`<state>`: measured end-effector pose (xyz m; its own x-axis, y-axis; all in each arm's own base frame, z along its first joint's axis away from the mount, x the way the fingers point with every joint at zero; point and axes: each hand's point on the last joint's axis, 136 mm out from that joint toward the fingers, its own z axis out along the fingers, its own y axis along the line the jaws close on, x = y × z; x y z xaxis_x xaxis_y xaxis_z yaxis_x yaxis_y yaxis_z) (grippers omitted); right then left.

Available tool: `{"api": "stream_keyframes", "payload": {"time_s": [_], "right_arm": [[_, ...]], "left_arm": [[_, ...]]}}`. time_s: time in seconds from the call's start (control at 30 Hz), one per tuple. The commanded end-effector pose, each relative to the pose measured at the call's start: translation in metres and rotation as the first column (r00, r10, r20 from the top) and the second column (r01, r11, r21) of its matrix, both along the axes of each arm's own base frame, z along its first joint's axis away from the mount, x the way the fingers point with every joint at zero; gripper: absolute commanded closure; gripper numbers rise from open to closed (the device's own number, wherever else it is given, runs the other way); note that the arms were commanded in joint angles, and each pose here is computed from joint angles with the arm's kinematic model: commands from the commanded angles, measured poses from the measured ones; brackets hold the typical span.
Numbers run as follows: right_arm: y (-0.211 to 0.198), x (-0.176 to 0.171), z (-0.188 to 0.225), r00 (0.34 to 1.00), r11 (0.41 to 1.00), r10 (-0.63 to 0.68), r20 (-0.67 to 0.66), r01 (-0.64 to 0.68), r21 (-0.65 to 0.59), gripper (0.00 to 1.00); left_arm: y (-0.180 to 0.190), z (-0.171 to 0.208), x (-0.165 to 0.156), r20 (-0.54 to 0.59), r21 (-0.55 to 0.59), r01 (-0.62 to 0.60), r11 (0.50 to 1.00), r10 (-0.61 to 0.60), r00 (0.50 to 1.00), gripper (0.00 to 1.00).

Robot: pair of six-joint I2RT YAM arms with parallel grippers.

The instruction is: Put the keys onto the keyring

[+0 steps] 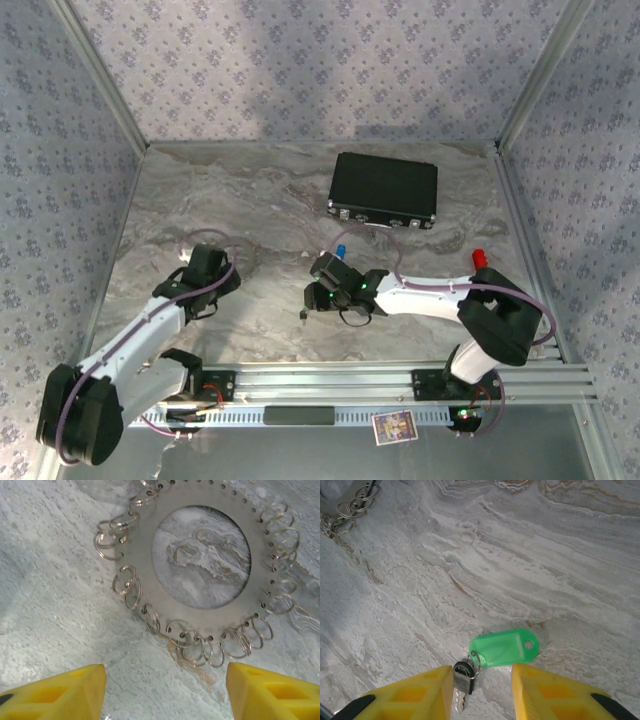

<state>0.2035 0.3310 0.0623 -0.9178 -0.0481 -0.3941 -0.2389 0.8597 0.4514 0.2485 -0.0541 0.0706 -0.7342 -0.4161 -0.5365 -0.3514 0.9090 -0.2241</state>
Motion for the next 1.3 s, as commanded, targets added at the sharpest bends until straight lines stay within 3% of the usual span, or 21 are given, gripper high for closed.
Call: {"api": "stream_keyframes", "payload": {"time_s": [0.0, 0.13, 0.6, 0.93, 1.1, 1.27], "right_arm": [[0.000, 0.006, 0.009, 0.999, 1.000, -0.015, 0.029, 0.015, -0.003, 0.64], [-0.006, 0.005, 0.011, 0.999, 1.000, -0.022, 0.039, 0.022, -0.007, 0.64], [-0.023, 0.007, 0.013, 0.997, 0.998, -0.056, 0.050, 0.056, -0.010, 0.65], [-0.027, 0.007, 0.016, 0.997, 0.998, -0.062, 0.054, 0.063, -0.010, 0.66], [-0.031, 0.009, 0.020, 0.995, 0.998, -0.069, 0.065, 0.070, -0.010, 0.67], [-0.036, 0.010, 0.020, 0.995, 0.997, -0.065, 0.072, 0.067, -0.025, 0.67]], "left_arm": [[0.006, 0.004, 0.011, -0.022, 0.079, -0.015, 0.997, 0.017, 1.000, 0.43], [0.012, -0.003, 0.020, -0.077, 0.144, -0.045, 0.989, 0.057, 0.995, 0.56], [0.012, -0.032, 0.028, -0.142, 0.163, -0.096, 0.982, 0.119, 0.983, 0.69], [0.012, -0.037, 0.031, -0.139, 0.172, -0.100, 0.980, 0.125, 0.982, 0.84], [0.012, -0.033, 0.025, -0.129, 0.168, -0.098, 0.981, 0.120, 0.984, 0.97], [0.003, -0.025, 0.009, -0.122, 0.145, -0.058, 0.988, 0.076, 0.990, 1.00]]}}
